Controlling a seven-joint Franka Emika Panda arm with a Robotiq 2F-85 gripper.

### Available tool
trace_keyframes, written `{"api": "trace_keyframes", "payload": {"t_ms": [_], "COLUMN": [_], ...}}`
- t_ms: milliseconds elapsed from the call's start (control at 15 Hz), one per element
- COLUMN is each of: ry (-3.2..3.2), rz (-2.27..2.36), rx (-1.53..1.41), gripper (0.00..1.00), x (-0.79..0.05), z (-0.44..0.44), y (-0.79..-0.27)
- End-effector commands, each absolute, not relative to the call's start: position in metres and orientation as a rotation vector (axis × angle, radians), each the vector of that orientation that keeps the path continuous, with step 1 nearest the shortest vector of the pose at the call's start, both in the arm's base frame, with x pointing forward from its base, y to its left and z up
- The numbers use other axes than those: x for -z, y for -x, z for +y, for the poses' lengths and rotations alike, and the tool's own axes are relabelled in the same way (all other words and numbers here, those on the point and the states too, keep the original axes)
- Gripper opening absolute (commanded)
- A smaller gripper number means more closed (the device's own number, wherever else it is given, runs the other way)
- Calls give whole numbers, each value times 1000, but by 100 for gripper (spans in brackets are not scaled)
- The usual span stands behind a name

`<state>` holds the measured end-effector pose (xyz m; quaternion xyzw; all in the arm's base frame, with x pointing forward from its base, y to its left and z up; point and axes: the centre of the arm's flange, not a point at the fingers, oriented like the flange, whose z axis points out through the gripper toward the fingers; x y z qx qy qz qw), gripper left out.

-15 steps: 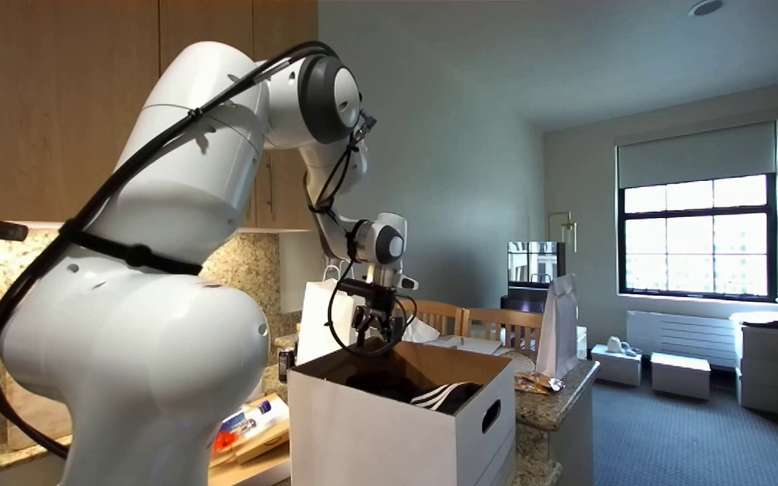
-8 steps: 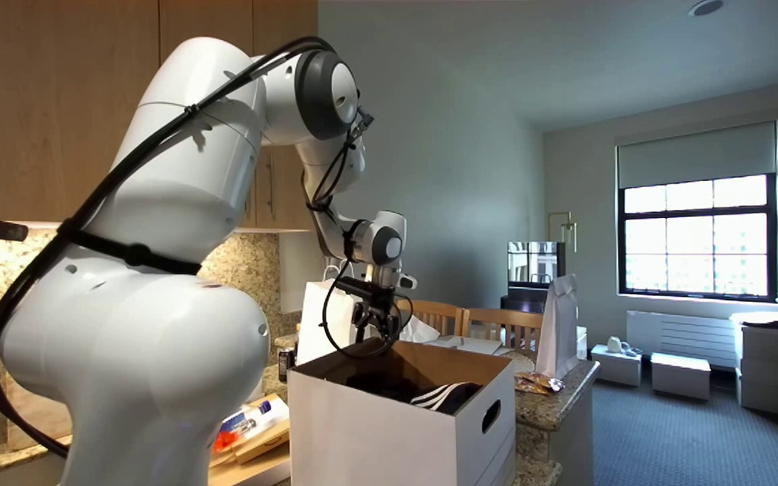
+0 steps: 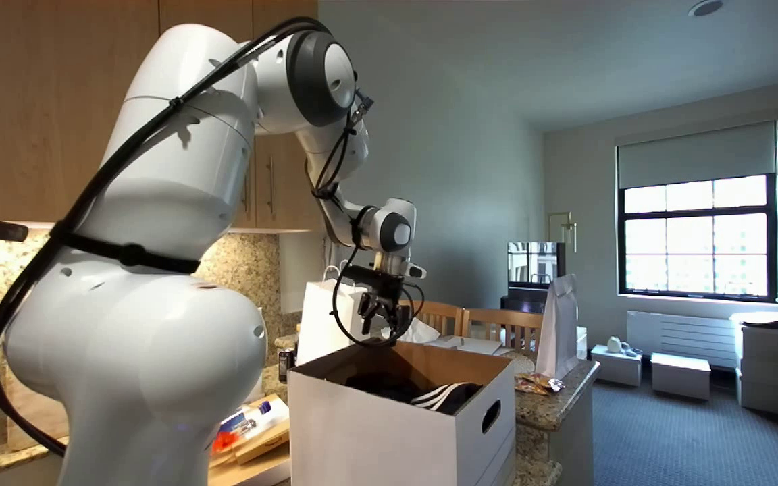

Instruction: Remove three empty water bottles from the white storage box

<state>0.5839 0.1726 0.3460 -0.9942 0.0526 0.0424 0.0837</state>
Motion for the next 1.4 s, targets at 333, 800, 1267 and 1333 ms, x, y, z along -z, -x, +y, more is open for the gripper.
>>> {"api": "trace_keyframes", "payload": {"t_ms": [333, 800, 1267, 1333], "ry": [3054, 3162, 3253, 3258], "rz": [-28, -538, -928, -959], "rx": [-482, -635, -721, -719], "gripper": [100, 100, 100, 100], "x": [-329, -298, -290, -290], "z": [110, 126, 130, 131], "y": [-551, -517, -505, -504]}}
